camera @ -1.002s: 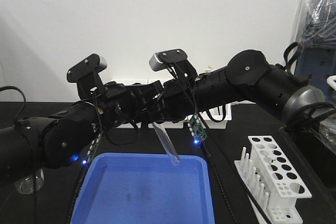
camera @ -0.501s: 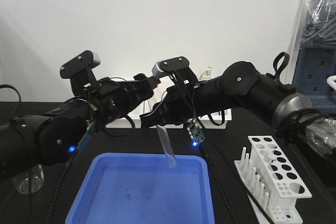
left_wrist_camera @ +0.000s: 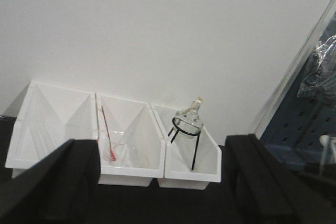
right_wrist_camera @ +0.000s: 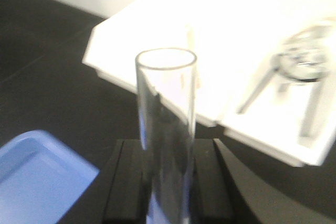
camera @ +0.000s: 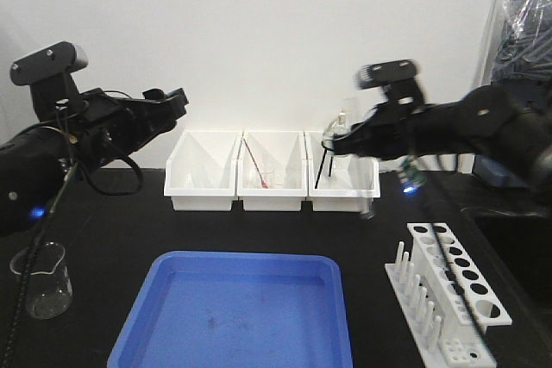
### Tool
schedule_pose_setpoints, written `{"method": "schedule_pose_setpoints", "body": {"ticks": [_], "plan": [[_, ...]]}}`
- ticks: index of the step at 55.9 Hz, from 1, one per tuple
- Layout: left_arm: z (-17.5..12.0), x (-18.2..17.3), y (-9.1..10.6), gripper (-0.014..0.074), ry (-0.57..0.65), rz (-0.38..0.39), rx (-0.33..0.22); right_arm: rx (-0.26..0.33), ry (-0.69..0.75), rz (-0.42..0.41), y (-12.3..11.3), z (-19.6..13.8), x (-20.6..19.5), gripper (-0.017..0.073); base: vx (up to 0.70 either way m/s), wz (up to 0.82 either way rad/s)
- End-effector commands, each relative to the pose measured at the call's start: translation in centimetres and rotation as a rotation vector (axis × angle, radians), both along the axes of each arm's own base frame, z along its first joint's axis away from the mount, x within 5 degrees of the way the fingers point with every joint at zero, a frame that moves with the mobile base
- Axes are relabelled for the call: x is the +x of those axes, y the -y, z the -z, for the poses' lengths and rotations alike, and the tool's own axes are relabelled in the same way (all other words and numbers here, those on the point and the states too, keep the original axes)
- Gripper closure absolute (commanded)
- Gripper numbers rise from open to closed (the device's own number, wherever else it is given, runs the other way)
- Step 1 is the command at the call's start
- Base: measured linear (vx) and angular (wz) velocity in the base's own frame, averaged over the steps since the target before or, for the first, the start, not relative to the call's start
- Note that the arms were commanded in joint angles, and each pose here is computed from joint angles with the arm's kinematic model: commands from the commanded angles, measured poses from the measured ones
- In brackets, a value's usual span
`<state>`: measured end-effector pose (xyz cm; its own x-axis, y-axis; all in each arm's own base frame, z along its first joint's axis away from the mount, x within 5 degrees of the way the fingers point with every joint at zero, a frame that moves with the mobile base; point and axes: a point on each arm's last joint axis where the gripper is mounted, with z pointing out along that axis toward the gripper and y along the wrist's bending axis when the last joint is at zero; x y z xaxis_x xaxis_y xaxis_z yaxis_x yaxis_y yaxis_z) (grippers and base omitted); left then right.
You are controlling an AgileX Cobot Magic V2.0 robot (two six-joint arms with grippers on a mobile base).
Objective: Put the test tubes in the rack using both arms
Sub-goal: 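Open the left gripper and carry the tube toward the white rack with the right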
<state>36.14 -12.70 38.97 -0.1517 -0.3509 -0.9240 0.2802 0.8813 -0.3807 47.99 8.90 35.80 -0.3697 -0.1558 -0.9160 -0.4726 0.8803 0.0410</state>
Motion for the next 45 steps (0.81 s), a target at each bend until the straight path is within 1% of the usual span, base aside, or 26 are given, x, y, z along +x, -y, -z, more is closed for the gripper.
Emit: {"method": "schedule_pose_setpoints", "body": {"ticks": [1, 4, 8, 10, 12, 15, 17, 18, 19, 22, 24, 27, 28, 30, 32, 33, 36, 39, 42, 45], "plan": [[-3.6, -1.2, -1.2, 0.0003, 0.151, -0.03, -0.022, 0.021, 0.19, 0.097, 3.8, -5.7, -1.5, 0.0571, 0.0, 0.0], [-3.6, -1.1, -1.4, 0.0003, 0.15, -0.036, -0.022, 0.025, 0.204, 0.128, 5.7, -6.1, -1.6, 0.0571, 0.0, 0.0], [-3.6, -1.0, -1.6, 0.0003, 0.15, -0.042, -0.02, 0.075, 0.214, 0.158, 8.3, -6.8, -1.9, 0.0571, 0.0, 0.0], [-3.6, -1.0, -1.6, 0.0003, 0.15, -0.042, -0.02, 0.089, 0.223, 0.152, 9.1, -7.1, -2.1, 0.0571, 0.0, 0.0], [-3.6, -1.0, -1.6, 0.0003, 0.15, -0.042, -0.02, 0.078, 0.233, 0.136, 10.0, -7.1, -2.2, 0.0571, 0.0, 0.0], [-3.6, -1.0, -1.6, 0.0003, 0.15, -0.043, -0.019, 0.063, 0.239, 0.106, 10.6, -7.1, -2.4, 0.0571, 0.0, 0.0], [-3.6, -1.0, -1.6, 0.0003, 0.151, -0.043, -0.017, 0.052, 0.232, 0.081, 11.0, -6.6, -2.4, 0.0571, 0.0, 0.0], [-3.6, -1.0, -1.6, 0.0003, 0.152, -0.043, -0.016, 0.062, 0.233, 0.075, 11.1, -6.5, -2.5, 0.0571, 0.0, 0.0], [-3.6, -1.0, -1.6, 0.0003, 0.151, -0.043, -0.014, 0.055, 0.227, 0.068, 11.3, -6.1, -2.5, 0.0571, 0.0, 0.0], [-3.6, -1.0, -1.6, 0.0003, 0.151, -0.043, -0.014, 0.061, 0.22, 0.068, 12.0, -5.0, -2.7, 0.0571, 0.0, 0.0], [-3.6, -1.0, -1.6, 0.0003, 0.151, -0.043, -0.014, 0.073, 0.207, 0.081, 12.6, -4.1, -2.9, 0.0571, 0.0, 0.0], [-3.6, -1.0, -1.6, 0.0003, 0.153, -0.043, -0.013, 0.112, 0.183, 0.1, 13.3, -2.5, -3.4, 0.0571, 0.0, 0.0], [-3.6, -1.0, -1.6, 0.0003, 0.154, -0.043, -0.013, 0.117, 0.185, 0.103, 13.4, -2.1, -3.7, 0.0571, 0.0, 0.0], [-3.6, -1.0, -1.6, 0.0003, 0.156, -0.044, -0.014, 0.101, 0.205, 0.117, 13.7, -1.5, -4.1, 0.0571, 0.0, 0.0], [-3.7, -1.0, -1.6, 0.0003, 0.16, -0.045, -0.015, 0.076, 0.255, 0.147, 13.9, -1.4, -4.5, 0.0571, 0.0, 0.0], [-3.7, -1.0, -1.6, 0.0003, 0.162, -0.045, -0.016, 0.075, 0.259, 0.16, 14.0, -1.0, -4.7, 0.0571, 0.0, 0.0], [-3.8, -1.0, -1.6, 0.0003, 0.172, -0.048, -0.019, 0.088, 0.308, 0.194, 13.9, -0.9, -5.1, 0.0571, 0.0, 0.0], [-3.8, -1.0, -1.6, 0.0003, 0.179, -0.049, -0.021, 0.123, 0.327, 0.215, 13.8, -0.2, -5.5, 0.0571, 0.0, 0.0], [-3.9, -1.0, -1.7, 0.0003, 0.187, -0.051, -0.024, 0.097, 0.313, 0.203, 13.4, 0.7, -5.6, 0.0571, 0.0, 0.0], [-4.0, -1.0, -1.7, 0.0003, 0.192, -0.052, -0.026, 0.103, 0.281, 0.19, 12.6, 1.8, -5.5, 0.0571, 0.0, 0.0]]}}
